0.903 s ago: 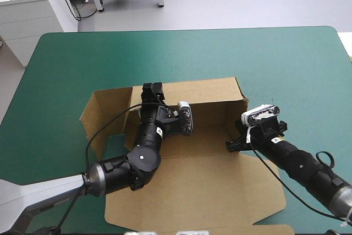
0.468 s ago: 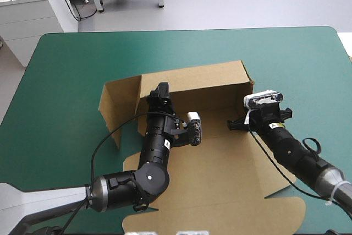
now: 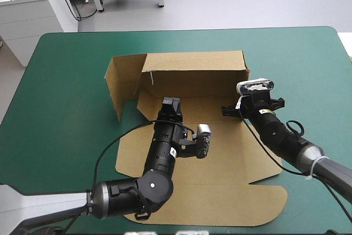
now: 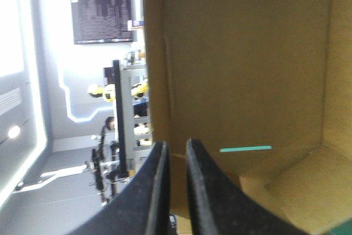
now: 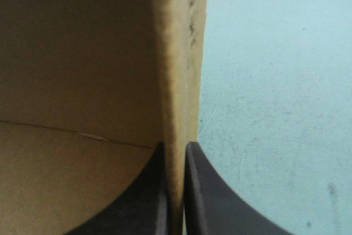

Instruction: Fold the box

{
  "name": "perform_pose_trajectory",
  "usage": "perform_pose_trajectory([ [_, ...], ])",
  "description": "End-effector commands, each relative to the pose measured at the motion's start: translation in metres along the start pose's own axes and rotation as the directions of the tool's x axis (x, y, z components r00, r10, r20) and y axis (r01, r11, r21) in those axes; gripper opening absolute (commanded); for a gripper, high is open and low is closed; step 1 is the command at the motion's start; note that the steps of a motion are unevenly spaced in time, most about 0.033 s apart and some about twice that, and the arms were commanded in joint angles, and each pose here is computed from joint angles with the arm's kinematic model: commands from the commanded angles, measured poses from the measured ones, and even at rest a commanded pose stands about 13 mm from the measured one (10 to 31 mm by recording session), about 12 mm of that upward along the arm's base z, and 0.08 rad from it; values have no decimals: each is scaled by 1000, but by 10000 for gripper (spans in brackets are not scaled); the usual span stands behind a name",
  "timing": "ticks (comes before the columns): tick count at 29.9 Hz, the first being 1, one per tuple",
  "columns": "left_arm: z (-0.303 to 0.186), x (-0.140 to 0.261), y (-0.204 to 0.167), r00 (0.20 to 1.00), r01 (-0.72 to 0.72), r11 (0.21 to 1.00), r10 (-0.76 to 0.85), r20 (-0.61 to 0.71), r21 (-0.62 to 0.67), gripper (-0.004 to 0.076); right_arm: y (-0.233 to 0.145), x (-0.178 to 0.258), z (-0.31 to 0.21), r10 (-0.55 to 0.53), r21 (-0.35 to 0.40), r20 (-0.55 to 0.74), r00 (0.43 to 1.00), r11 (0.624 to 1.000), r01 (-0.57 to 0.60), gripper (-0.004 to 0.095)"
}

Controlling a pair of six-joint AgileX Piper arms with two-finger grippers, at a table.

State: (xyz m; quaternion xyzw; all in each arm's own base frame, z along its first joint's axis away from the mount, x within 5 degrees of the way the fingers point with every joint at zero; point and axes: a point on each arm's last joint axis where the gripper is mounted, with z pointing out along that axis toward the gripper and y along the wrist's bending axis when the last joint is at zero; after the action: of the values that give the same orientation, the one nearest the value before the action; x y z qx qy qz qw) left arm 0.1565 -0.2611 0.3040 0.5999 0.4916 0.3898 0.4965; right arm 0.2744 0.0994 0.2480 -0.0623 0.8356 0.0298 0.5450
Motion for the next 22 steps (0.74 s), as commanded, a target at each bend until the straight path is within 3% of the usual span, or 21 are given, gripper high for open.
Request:
perform_pose_trajectory([
  [1, 1, 4, 32, 997, 68, 995, -70, 13, 74, 13, -2, -19, -6, -5, 0, 69, 998, 1000, 5, 0],
  [7, 14, 24, 101, 842, 505, 817, -538, 51, 278, 13, 1, -17, -6, -5, -26, 49, 999, 1000, 6, 0],
  [11, 19, 59, 146, 778, 608, 723, -625, -62, 327, 13, 1, -17, -6, -13, -30, 46, 999, 999, 14, 0],
  [14, 20, 96, 171, 693, 705, 606, -699, -175, 369, 13, 1, -17, -6, -17, -30, 46, 999, 999, 18, 0],
  [22, 29, 201, 193, 188, 960, 89, -908, -375, 265, 11, 1, -17, -6, -19, -31, 45, 999, 999, 21, 0],
])
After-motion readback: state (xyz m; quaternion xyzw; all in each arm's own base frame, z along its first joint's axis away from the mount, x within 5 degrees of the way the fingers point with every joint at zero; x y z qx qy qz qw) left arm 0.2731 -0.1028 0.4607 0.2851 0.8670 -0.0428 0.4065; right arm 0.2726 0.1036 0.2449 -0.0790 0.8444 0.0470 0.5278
